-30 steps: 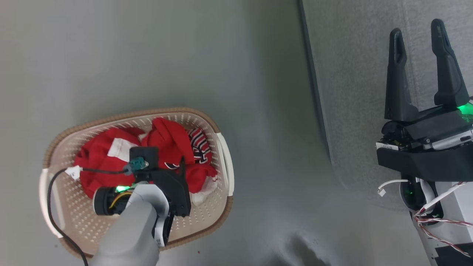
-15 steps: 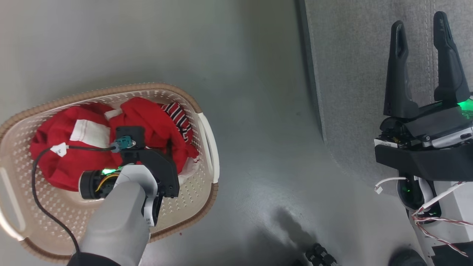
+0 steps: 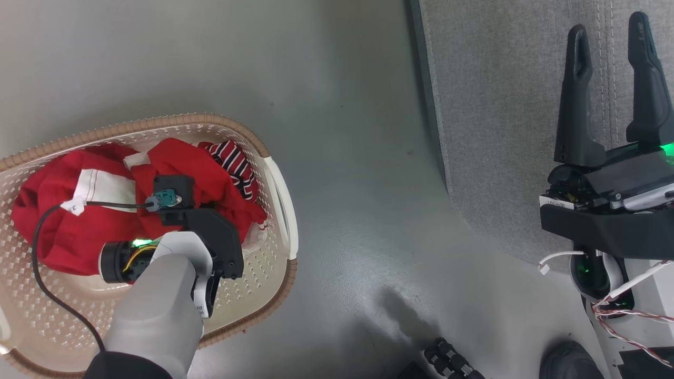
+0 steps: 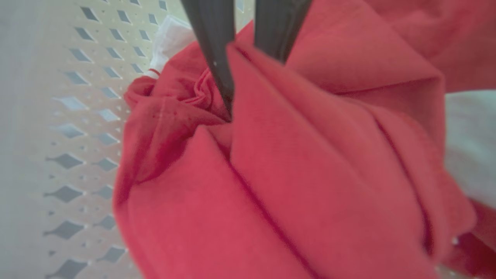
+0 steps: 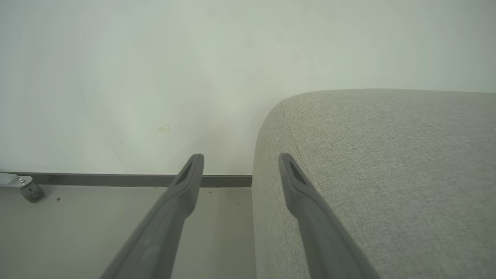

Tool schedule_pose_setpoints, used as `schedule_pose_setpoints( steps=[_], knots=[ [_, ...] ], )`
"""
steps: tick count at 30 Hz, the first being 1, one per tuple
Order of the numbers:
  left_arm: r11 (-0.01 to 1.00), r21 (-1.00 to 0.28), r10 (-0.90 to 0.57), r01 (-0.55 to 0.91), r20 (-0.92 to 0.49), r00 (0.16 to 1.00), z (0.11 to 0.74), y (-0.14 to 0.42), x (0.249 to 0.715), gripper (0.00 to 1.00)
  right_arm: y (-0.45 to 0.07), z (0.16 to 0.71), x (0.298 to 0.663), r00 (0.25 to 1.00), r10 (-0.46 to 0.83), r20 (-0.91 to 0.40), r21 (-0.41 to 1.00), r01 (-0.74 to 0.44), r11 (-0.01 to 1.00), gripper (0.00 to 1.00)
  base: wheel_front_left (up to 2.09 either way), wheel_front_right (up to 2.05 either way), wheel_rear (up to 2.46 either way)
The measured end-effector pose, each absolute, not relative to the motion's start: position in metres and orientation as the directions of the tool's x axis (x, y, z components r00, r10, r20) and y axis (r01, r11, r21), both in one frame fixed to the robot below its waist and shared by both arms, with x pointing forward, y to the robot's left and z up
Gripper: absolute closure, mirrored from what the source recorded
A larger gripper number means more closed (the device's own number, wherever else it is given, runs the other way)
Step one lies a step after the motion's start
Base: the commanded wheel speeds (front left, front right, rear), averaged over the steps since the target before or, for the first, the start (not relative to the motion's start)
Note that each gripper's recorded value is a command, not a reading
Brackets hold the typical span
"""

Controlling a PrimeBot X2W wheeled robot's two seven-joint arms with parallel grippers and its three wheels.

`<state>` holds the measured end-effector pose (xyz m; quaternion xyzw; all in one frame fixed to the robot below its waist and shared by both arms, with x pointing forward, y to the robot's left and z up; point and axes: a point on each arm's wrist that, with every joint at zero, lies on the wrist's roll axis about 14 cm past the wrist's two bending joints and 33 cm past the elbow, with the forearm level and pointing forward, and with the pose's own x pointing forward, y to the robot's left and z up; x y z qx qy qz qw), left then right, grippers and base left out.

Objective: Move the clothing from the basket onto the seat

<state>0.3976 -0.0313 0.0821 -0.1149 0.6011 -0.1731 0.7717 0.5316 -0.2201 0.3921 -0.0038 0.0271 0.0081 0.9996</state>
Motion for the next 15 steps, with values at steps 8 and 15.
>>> schedule_pose_setpoints(
  steps=[8,15],
  knots=[
    [0.919,-0.375,-0.393,0.122,-0.893,0.219,0.084,-0.024,0.396,1.00,-0.219,0.394,0.534,0.999,0.022,-0.044,0.001,-0.022,1.000,0.00,0.00,0.00,0.00],
    [0.921,-0.371,-0.390,0.120,-0.879,0.275,0.095,-0.016,0.406,1.00,-0.220,0.395,0.532,0.999,0.020,-0.047,0.008,-0.019,1.000,0.00,0.00,0.00,0.00]
  ],
)
